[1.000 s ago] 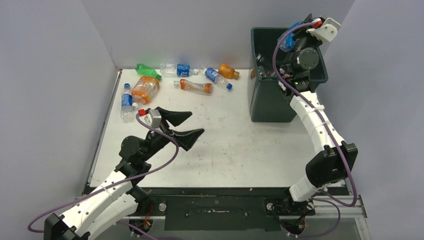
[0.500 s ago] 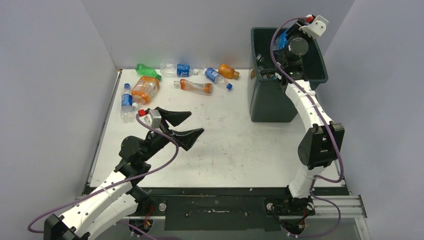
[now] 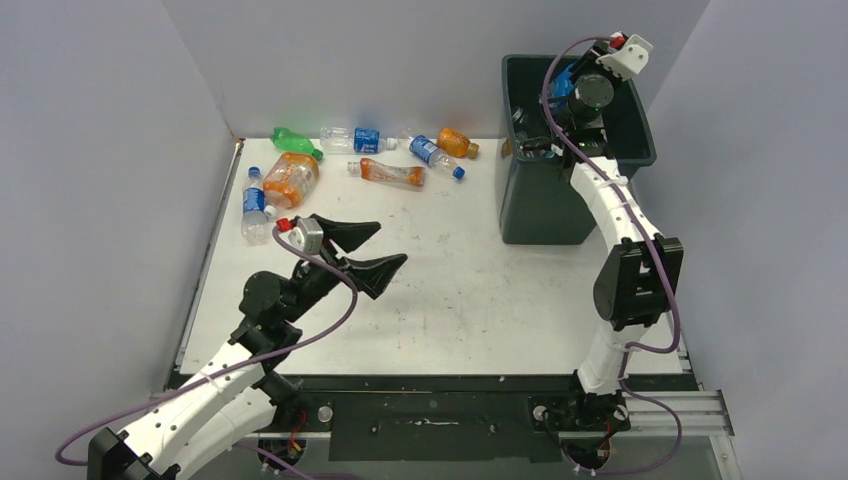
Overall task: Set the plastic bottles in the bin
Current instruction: Place the plastic bottle in the trash bin.
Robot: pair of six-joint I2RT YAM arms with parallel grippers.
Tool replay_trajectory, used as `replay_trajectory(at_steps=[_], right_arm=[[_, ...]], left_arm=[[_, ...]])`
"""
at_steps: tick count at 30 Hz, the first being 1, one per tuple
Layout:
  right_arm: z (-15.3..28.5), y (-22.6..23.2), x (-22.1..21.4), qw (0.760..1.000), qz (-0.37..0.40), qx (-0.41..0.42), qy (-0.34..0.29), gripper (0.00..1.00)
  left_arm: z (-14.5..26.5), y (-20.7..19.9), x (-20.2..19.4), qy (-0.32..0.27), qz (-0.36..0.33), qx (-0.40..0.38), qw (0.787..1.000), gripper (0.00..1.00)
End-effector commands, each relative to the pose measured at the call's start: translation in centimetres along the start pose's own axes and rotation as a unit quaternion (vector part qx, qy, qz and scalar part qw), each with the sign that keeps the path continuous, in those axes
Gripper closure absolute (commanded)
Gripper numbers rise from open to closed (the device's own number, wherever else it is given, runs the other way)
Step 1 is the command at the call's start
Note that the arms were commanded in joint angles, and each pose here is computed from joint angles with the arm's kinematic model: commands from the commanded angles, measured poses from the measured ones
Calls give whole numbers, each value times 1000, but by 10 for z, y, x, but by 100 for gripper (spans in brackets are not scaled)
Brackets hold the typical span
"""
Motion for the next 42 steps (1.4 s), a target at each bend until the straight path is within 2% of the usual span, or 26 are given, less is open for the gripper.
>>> replay_trajectory(at_steps=[1,2,5,6,12,15,17,22,26,28,33,37,42], right_arm=[[-4,16,6,998,-35,50,2,73],[-5,18,5,998,-39,59,5,67],[-4,23,3,995,-52,81,14,39],[-5,25,4,995,-56,86,16,33],[-3,32,16,991,-79,106,18,15],[1,38,34,988,-91,126,10,1],[5,43,50,984,-102,146,5,10],[27,65,98,966,-149,210,-2,10],[83,89,126,947,-165,277,3,10],[115,91,126,934,-175,312,15,10],[195,77,93,892,-221,377,112,10],[261,44,37,869,-220,390,209,10],[325,10,-18,834,-200,403,320,10]], left_arm=[[3,4,15,-38,-24,51,998,4],[5,7,17,-42,-28,69,996,4],[12,13,20,-56,-41,119,990,4],[13,16,21,-61,-45,136,988,4],[22,27,23,-76,-52,210,973,4],[24,33,23,-69,-53,249,965,4],[25,37,23,-62,-54,276,958,4],[28,49,20,-40,-59,344,936,4],[30,59,17,-15,-64,390,918,4],[30,63,15,-5,-69,407,911,4],[31,72,8,19,-88,441,893,4],[32,81,2,46,-113,475,872,4],[36,98,-7,103,-168,535,822,4]])
Point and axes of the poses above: each gripper's point midway between its finger pads, its own z axis back along the fingers, its own y axis along the line the jaws close on, x = y × z, the point moved 10 cm from there along z, back along the fingers, and after that the axes turned 7 degrees about -z, right-handed, at the moved point
